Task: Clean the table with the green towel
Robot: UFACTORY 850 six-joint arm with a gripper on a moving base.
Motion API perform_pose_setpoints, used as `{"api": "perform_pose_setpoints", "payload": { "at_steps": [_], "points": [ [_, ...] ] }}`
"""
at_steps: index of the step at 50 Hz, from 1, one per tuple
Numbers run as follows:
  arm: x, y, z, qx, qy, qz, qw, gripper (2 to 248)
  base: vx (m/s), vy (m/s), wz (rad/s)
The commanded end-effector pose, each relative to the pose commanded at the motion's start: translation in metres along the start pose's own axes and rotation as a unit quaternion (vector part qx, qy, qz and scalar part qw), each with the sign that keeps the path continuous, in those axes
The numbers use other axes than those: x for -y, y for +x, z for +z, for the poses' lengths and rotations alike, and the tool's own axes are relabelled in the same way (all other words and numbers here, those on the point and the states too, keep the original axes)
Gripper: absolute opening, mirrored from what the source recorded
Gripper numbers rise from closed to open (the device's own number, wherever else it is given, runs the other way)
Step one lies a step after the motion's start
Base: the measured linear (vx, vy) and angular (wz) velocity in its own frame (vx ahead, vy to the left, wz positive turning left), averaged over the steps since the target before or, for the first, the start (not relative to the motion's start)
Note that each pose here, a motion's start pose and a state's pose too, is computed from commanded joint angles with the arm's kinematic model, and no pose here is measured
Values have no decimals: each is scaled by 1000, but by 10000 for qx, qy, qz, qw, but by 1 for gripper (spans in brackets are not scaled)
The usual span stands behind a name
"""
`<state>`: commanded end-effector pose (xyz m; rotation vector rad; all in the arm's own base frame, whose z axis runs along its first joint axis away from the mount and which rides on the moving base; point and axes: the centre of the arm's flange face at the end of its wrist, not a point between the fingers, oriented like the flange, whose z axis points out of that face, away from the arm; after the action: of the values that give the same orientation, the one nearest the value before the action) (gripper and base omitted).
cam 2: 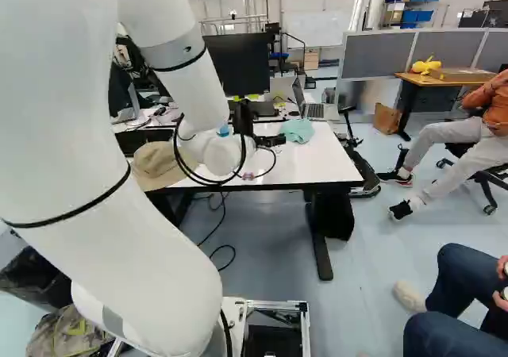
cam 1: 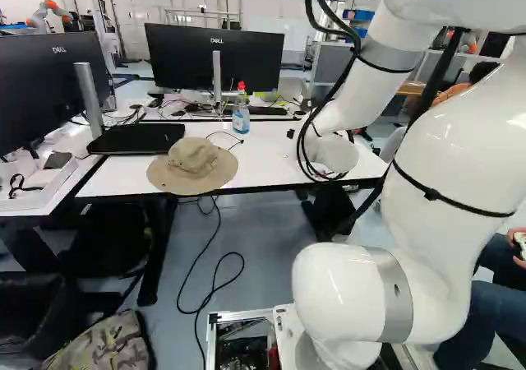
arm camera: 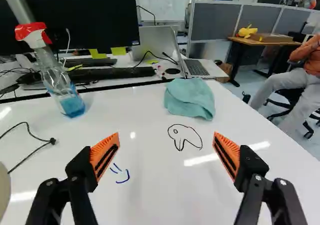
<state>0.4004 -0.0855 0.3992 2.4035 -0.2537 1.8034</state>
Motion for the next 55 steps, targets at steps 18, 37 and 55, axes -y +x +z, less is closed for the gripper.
{"api": "perform_pose_setpoints", "payload": {
  "at_steps": [18,37,55],
  "points": [
    [-12,15,33,1,-132,38,9999,247,0,0,0],
    [-26,21,71,183,-254,79,9995,247,0,0,0],
    [-39,23,107,414,-356,120,9984,247,0,0,0]
  ]
}}
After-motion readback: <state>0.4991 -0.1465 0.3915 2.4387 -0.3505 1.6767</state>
